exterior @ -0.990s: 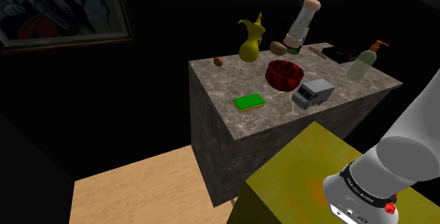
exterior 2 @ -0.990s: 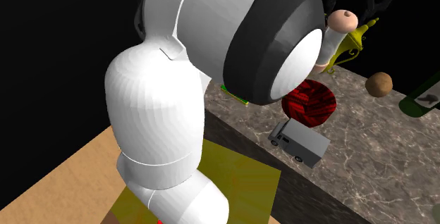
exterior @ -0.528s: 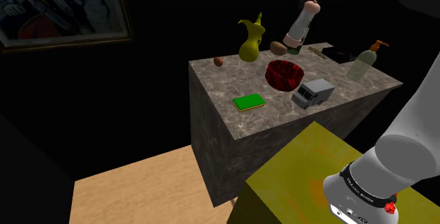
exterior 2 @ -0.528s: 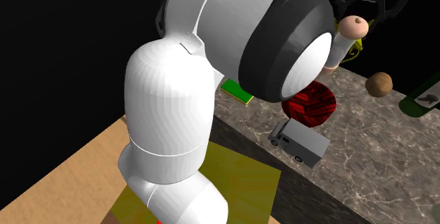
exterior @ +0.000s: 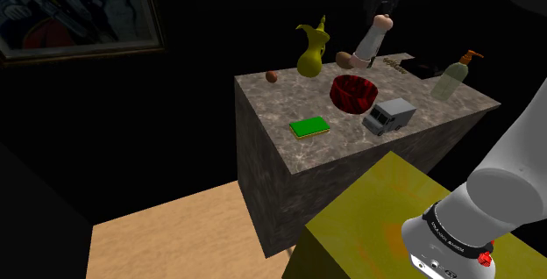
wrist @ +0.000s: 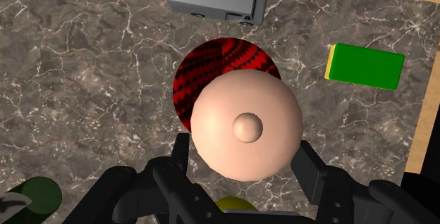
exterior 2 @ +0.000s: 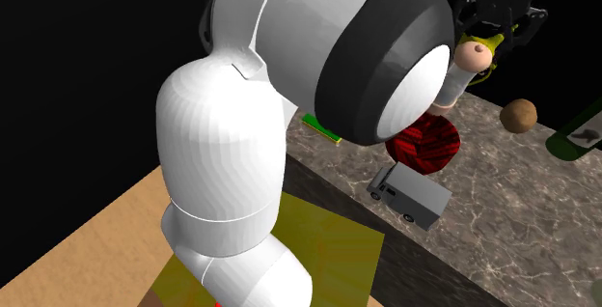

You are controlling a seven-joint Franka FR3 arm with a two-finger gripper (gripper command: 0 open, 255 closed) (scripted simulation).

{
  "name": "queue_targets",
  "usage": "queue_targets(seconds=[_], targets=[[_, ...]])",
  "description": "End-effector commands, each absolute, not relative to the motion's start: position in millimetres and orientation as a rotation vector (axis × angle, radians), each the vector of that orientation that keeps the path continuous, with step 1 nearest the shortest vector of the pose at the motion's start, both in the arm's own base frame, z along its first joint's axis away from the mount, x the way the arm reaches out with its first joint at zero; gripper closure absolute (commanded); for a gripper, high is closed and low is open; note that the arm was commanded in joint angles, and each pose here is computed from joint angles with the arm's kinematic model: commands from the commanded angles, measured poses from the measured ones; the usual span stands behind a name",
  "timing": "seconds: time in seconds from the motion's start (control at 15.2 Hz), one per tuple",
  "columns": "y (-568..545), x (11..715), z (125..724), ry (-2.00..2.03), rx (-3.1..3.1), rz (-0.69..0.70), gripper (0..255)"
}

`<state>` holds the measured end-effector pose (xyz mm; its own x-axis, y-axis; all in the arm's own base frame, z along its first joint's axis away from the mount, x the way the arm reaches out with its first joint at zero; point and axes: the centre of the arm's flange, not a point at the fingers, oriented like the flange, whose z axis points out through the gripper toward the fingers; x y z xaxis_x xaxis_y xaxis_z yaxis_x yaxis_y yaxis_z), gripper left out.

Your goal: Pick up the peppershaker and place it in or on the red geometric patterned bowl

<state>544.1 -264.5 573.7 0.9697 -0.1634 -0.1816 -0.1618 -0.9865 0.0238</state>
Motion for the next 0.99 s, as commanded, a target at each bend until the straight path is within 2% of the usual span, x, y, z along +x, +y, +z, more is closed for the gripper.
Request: queue_targets(seconds=[0.0,0.92], targets=[[-264,545,563,-0.256,3.109,-0.287,255],[-264,545,495,-0.256,3.109,-0.287,255]])
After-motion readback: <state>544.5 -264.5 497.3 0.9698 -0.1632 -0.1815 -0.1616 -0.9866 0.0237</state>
